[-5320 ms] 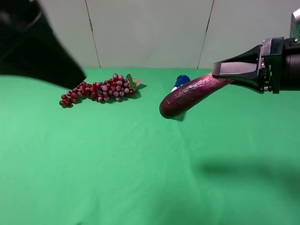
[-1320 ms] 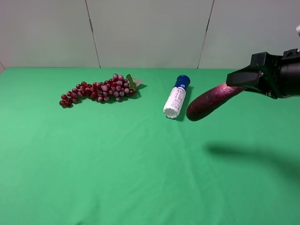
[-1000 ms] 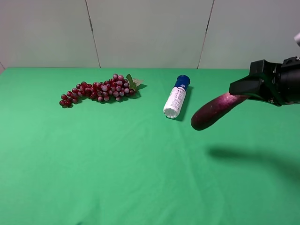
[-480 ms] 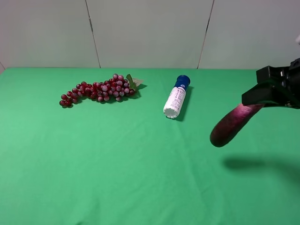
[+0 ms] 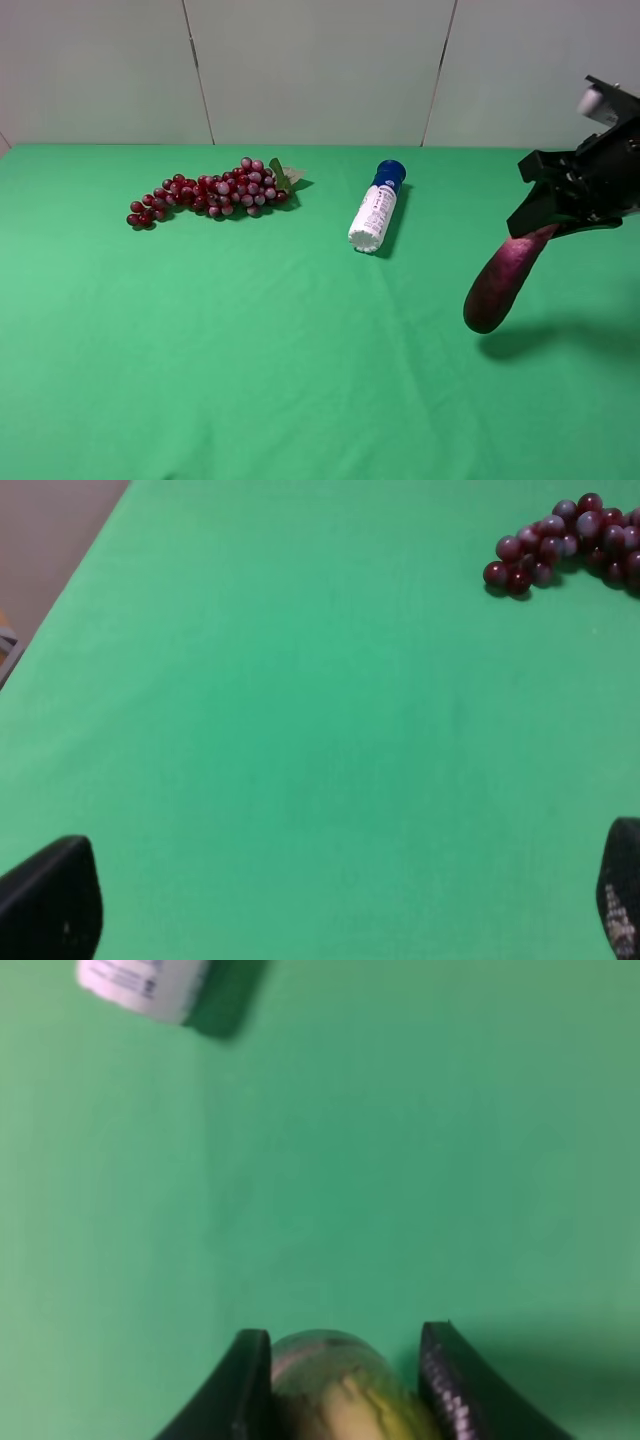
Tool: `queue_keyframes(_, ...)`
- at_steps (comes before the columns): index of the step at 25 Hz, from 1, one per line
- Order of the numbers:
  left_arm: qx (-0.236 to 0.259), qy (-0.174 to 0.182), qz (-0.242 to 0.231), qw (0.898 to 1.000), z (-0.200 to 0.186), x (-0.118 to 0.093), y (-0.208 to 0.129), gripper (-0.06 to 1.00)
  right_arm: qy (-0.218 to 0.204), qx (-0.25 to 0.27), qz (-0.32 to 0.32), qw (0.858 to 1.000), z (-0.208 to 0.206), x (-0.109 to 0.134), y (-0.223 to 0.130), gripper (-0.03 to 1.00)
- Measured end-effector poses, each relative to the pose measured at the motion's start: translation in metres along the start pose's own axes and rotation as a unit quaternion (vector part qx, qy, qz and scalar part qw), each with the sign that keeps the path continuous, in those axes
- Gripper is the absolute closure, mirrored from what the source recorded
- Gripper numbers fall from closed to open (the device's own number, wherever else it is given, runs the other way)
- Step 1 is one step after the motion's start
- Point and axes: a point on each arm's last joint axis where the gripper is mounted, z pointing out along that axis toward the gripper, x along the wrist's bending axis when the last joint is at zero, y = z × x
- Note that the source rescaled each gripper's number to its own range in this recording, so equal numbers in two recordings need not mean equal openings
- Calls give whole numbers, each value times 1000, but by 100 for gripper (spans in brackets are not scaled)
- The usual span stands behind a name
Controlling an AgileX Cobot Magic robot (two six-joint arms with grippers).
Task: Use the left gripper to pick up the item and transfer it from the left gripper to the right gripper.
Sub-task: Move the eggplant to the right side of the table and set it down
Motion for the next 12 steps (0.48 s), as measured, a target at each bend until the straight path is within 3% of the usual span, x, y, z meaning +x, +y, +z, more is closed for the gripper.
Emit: queue_keyframes(12,0,0,0,1000,0,0,0,-5,-1,82,-9,997,40,-20,47,95)
